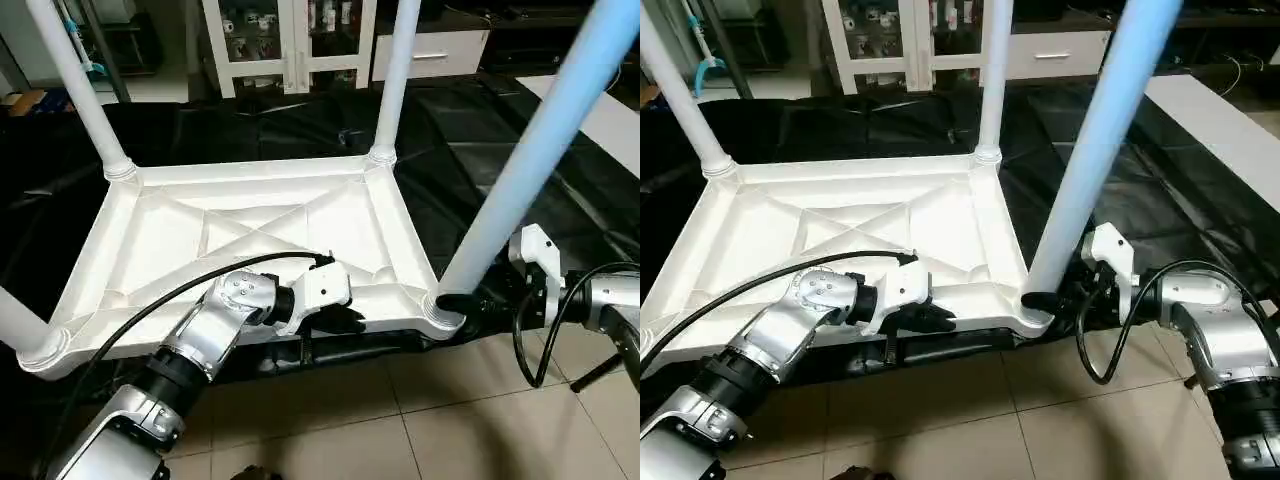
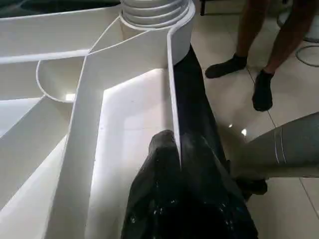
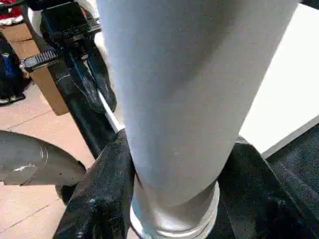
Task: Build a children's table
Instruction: Rotate leg to tighten
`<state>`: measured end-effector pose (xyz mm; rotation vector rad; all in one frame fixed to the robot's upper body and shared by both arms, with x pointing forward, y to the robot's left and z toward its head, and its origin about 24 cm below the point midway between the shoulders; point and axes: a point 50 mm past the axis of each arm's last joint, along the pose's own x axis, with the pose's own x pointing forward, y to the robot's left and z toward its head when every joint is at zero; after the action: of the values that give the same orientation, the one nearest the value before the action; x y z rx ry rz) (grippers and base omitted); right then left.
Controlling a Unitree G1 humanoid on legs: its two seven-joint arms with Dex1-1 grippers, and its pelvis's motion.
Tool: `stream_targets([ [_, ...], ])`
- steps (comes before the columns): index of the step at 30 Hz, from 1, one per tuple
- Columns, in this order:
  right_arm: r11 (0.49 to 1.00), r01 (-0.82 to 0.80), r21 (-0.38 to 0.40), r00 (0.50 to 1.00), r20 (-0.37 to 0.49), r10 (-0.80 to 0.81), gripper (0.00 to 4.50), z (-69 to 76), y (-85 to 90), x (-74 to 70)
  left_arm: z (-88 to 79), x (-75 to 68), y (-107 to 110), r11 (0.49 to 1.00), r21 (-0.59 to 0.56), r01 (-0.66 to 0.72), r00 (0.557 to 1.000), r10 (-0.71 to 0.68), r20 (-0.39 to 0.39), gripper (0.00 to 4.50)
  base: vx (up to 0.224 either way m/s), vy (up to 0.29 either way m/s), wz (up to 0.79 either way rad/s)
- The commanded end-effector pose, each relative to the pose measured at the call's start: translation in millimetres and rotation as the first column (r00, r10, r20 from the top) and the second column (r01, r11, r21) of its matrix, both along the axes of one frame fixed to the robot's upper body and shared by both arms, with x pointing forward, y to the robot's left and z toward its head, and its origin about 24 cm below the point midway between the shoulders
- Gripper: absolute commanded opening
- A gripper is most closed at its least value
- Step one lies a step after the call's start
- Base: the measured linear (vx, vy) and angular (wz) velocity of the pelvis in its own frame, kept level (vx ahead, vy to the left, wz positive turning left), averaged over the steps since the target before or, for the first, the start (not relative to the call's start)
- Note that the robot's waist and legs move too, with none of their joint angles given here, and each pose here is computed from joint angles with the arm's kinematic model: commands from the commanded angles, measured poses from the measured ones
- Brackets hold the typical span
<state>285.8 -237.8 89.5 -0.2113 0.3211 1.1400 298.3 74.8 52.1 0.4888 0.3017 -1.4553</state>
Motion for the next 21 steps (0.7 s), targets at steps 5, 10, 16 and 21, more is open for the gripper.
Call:
stream_targets([
  [5, 0.995, 0.095, 0.003, 0.995, 0.010, -0.095, 1.90, -2.9, -1.4, 10.5, -1.8, -1.5, -2, 1.000, 0.011, 0.028, 1.000, -0.028, -0.004, 0.00, 0.000, 0.000, 0.00],
  [10, 0.899, 0.435, -0.049, 0.900, 0.033, -0.434, 1.89, -31.4, -2.2, 30.6, -7.0, 18.7, -5, 0.980, 0.066, -0.185, 0.982, 0.182, 0.049, 0.00, 0.000, 0.000, 0.00],
  [16, 0.570, 0.821, -0.024, 0.571, 0.058, -0.819, 1.89, -58.0, 11.1, 52.1, 4.5, 48.9, -30, 0.818, -0.028, -0.574, 0.819, 0.574, 0.000, 0.00, -0.009, 0.002, -0.01],
  [21, 0.218, 0.973, 0.079, 0.212, 0.077, -0.974, 1.88, -54.8, 46.0, 74.1, 30.9, 64.1, -68, 0.696, -0.175, -0.696, 0.712, 0.702, -0.039, 0.00, 0.000, 0.000, 0.00],
])
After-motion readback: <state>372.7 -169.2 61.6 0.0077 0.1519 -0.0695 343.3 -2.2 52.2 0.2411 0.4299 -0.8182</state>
